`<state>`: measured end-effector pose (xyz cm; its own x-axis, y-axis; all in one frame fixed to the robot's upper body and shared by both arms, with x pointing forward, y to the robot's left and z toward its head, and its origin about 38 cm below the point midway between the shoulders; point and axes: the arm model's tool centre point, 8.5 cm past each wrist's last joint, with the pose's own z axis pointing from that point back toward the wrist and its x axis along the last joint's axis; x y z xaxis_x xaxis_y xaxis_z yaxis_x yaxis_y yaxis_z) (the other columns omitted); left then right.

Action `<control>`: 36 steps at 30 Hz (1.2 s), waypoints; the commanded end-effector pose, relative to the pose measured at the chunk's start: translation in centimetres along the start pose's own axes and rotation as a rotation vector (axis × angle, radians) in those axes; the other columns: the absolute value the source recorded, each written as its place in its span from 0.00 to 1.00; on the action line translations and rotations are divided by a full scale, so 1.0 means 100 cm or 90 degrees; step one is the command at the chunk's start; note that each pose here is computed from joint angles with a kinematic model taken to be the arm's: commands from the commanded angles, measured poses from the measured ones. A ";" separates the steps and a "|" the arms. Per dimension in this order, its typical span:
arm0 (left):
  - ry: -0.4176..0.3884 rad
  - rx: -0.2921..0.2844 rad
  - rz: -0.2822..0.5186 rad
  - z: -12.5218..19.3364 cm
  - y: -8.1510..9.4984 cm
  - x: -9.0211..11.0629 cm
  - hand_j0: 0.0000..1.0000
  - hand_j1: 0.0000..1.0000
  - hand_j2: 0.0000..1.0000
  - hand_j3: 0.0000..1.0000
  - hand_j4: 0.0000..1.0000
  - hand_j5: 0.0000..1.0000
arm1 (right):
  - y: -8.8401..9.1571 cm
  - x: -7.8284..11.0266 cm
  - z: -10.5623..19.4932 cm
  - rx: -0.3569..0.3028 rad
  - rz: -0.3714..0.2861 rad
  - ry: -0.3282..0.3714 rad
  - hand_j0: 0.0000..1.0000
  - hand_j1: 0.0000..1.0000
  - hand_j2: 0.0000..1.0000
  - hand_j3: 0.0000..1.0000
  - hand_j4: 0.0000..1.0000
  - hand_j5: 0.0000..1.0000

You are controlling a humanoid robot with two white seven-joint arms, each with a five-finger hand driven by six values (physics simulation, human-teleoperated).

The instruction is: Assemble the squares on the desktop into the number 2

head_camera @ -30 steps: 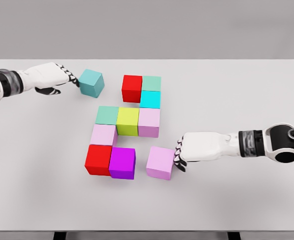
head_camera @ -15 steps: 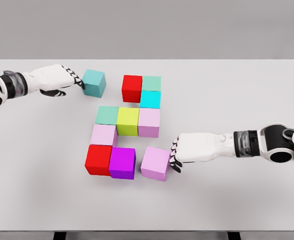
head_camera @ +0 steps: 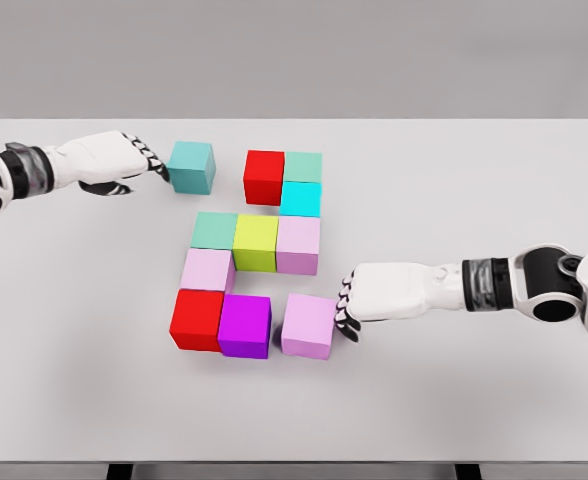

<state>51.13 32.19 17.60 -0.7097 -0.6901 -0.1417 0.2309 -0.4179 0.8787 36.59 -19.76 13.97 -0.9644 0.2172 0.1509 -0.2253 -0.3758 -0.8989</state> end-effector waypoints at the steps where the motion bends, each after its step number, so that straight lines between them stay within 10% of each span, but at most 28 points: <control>1: 0.016 -0.003 0.006 0.010 -0.004 -0.009 0.72 0.72 0.72 0.72 0.72 0.72 | -0.001 0.000 -0.001 -0.003 -0.002 -0.001 0.28 0.28 0.28 0.28 0.28 0.28; 36: 0.062 -0.021 0.075 -0.031 0.000 -0.024 0.75 0.75 0.75 0.75 0.75 0.75 | -0.010 0.005 -0.015 -0.019 0.004 -0.022 0.28 0.28 0.28 0.28 0.28 0.28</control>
<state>54.83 32.20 16.49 -0.6094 -0.7877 -0.0902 0.3329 -0.3574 0.8726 36.49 -18.04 14.23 -0.9708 0.1831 0.1549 -0.2122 -0.3552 -0.9104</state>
